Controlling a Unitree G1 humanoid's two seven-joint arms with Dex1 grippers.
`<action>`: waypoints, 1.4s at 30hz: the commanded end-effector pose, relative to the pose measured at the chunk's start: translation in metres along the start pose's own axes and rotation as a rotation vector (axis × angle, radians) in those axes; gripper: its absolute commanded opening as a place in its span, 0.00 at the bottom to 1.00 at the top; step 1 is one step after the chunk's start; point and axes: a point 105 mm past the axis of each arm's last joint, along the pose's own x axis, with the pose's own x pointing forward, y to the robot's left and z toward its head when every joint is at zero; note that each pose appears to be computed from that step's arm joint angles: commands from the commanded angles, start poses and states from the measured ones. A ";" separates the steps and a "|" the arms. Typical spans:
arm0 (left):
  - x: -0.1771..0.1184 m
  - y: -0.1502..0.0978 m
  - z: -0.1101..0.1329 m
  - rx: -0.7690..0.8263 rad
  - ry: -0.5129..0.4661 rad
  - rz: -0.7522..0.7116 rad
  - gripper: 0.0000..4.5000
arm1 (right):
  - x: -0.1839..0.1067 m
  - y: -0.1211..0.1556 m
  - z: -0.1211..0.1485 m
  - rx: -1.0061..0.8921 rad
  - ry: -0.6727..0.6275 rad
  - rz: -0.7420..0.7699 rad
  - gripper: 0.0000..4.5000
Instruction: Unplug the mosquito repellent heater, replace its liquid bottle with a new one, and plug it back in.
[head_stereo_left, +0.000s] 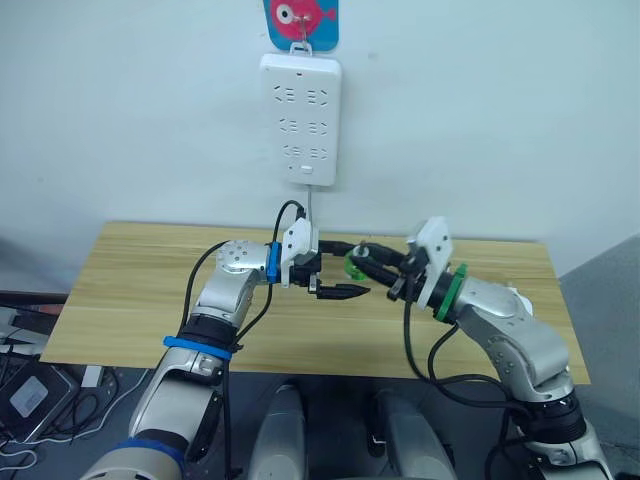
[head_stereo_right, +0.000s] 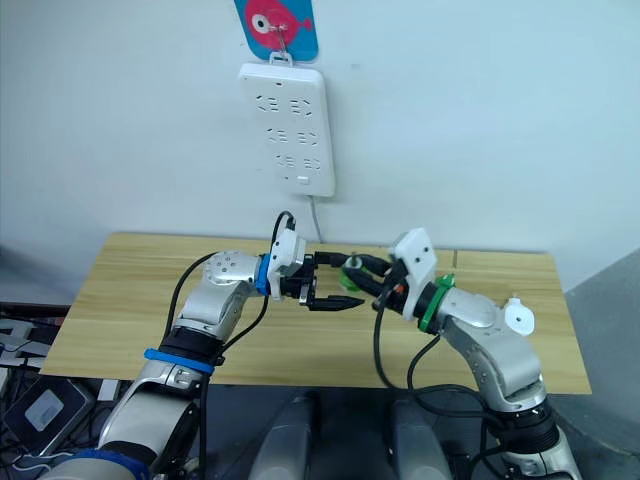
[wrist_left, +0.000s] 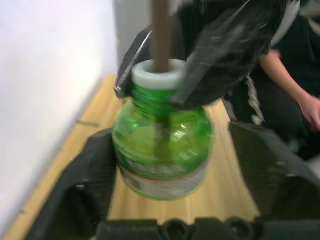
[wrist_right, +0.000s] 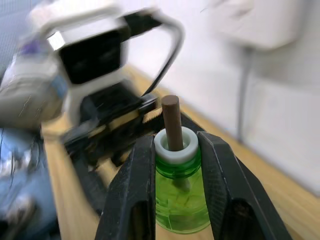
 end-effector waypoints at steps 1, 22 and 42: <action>0.007 0.008 0.026 0.060 -0.114 0.126 1.00 | -0.019 -0.018 0.018 0.260 -0.131 -0.135 0.19; 0.049 -0.010 0.049 0.036 -0.303 0.295 1.00 | -0.035 -0.013 0.047 0.896 -0.301 -0.117 0.19; 0.053 -0.006 0.055 0.038 -0.333 0.307 0.50 | -0.036 -0.013 0.053 0.920 -0.313 -0.123 0.19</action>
